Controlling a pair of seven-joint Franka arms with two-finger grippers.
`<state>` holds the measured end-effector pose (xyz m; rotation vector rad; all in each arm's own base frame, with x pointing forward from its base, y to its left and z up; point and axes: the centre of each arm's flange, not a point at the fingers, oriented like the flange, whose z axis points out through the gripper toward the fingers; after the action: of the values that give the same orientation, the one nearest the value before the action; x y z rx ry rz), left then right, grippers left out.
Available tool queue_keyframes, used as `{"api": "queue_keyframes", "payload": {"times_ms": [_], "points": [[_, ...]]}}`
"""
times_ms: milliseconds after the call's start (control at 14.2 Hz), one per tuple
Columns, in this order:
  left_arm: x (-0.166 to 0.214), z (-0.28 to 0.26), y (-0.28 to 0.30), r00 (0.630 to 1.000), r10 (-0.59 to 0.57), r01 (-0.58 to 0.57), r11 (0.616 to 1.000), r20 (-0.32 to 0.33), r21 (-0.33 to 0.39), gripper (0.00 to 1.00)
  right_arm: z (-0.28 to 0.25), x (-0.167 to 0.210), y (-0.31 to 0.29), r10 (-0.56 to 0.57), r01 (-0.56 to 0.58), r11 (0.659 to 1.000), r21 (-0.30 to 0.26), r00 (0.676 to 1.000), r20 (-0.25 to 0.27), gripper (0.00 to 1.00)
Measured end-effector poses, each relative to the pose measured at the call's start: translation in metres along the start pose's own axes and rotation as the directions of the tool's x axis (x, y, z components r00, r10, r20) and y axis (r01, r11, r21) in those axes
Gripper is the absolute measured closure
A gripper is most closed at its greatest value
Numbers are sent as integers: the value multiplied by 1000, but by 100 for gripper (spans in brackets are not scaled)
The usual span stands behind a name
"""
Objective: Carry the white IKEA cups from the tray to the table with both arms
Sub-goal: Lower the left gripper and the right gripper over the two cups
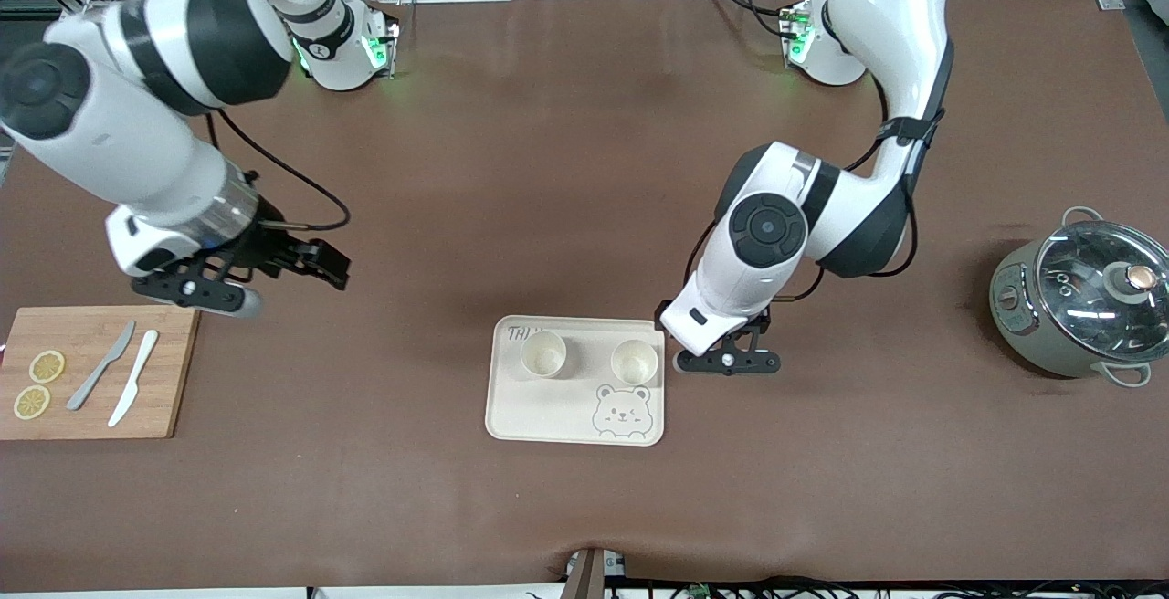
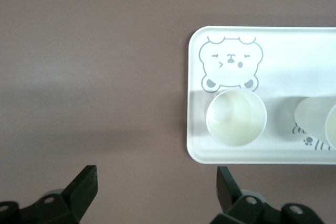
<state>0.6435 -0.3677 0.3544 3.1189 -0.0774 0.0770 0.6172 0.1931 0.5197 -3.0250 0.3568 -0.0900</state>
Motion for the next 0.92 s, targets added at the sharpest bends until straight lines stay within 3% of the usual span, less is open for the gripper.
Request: {"api": "queue_keyframes", "payload": {"times_ms": [917], "points": [[6,89,25,997,-1,-4,999,-81,-52,0,170,-19,-111,53,-51,997,58,998,-33,0]]}}
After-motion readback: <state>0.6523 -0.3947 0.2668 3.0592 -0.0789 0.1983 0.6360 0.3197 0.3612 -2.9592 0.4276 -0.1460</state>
